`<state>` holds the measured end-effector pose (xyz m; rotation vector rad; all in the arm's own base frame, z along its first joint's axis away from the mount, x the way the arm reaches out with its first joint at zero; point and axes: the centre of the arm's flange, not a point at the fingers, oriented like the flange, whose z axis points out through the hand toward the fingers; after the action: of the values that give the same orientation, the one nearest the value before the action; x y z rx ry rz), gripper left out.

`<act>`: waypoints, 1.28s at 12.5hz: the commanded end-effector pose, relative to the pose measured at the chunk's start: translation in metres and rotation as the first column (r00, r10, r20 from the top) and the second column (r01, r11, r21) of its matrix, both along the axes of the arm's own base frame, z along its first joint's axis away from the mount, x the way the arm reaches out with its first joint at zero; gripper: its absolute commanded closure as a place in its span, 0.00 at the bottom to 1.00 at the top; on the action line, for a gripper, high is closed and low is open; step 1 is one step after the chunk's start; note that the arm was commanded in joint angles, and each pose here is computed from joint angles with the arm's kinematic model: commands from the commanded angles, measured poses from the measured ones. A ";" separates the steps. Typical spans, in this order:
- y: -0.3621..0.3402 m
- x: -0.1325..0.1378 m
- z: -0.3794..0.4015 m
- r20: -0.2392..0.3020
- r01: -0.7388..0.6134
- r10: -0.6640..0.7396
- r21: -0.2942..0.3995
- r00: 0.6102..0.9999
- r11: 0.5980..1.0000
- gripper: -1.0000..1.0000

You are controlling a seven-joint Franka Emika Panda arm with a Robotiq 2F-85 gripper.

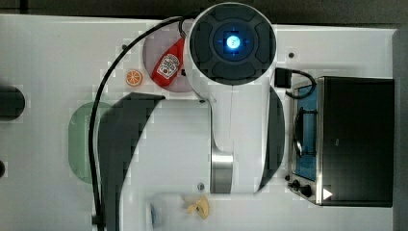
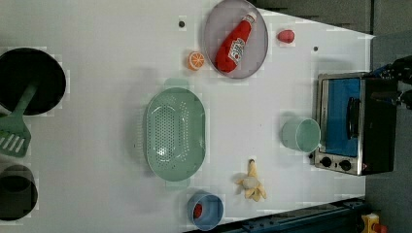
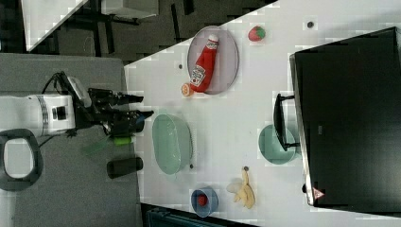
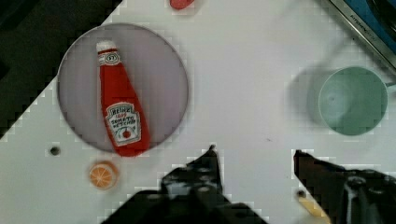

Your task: Drag strainer left to right.

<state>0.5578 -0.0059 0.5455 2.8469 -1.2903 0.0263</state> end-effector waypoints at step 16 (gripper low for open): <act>0.287 -0.121 -0.058 -0.026 0.315 -0.314 0.014 0.949 0.949 0.00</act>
<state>0.4312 0.2935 0.4662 2.7519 -1.4386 -0.1217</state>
